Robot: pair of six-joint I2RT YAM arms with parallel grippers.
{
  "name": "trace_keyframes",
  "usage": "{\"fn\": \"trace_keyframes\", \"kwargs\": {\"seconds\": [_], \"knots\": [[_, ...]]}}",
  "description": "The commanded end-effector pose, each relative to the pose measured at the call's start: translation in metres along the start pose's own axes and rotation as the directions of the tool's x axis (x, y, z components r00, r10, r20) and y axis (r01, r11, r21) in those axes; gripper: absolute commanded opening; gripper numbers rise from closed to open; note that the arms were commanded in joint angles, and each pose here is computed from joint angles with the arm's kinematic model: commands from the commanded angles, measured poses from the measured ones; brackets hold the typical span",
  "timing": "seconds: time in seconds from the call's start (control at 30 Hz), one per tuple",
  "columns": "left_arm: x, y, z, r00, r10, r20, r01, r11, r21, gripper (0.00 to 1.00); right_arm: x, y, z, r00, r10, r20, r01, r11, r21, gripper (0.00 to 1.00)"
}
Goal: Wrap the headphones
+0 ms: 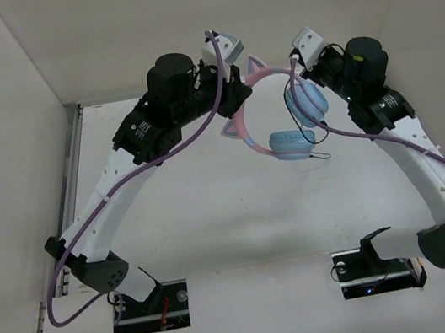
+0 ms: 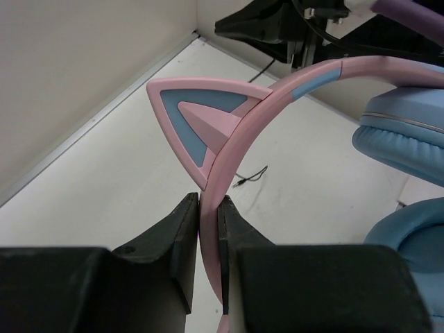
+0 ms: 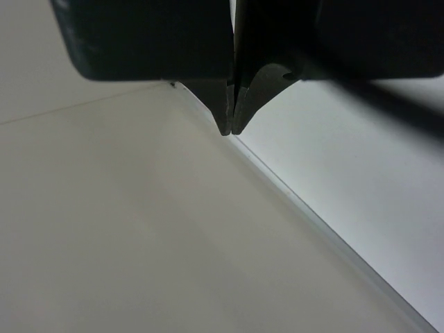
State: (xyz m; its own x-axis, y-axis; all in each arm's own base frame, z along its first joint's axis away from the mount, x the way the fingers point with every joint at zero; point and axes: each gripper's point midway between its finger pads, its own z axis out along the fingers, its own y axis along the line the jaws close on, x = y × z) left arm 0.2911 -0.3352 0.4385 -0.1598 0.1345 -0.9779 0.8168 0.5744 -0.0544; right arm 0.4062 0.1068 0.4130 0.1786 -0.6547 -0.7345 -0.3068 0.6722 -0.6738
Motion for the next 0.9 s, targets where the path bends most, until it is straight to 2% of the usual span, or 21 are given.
{"fn": "trace_keyframes", "kwargs": {"seconds": [0.0,0.1,0.27,0.43,0.53,0.7,0.87], "knots": [[-0.053,-0.013,-0.025,0.986,-0.015,0.165,0.008,0.999,0.048,0.0,-0.014,-0.015,-0.014,0.98,0.188,0.063,-0.188,0.982,0.002,0.0],[-0.056,-0.01,-0.029,0.985,-0.023,0.173,0.017,0.999,0.04,0.0,-0.018,-0.019,-0.021,0.949,0.303,0.088,-0.302,0.953,-0.023,0.0],[-0.068,-0.011,-0.035,0.978,-0.047,0.203,0.038,0.998,0.05,0.0,-0.033,-0.011,-0.032,0.899,0.421,0.122,-0.409,0.905,-0.117,0.0],[-0.087,-0.014,-0.036,0.962,-0.126,0.244,0.107,0.99,0.09,0.0,-0.057,0.0,-0.049,0.779,0.612,0.137,-0.564,0.779,-0.276,0.0],[-0.098,-0.018,-0.037,0.946,-0.186,0.267,0.156,0.979,0.129,0.0,-0.067,0.006,-0.058,0.718,0.685,0.124,-0.613,0.706,-0.355,0.0],[-0.119,-0.037,-0.038,0.928,-0.226,0.296,0.169,0.964,0.206,0.0,-0.076,0.007,-0.064,0.655,0.747,0.116,-0.653,0.636,-0.411,0.0],[-0.097,-0.062,-0.029,0.952,-0.203,0.227,0.142,0.955,0.261,0.0,-0.081,-0.003,-0.068,0.622,0.772,0.133,-0.673,0.614,-0.412,0.0]]}}
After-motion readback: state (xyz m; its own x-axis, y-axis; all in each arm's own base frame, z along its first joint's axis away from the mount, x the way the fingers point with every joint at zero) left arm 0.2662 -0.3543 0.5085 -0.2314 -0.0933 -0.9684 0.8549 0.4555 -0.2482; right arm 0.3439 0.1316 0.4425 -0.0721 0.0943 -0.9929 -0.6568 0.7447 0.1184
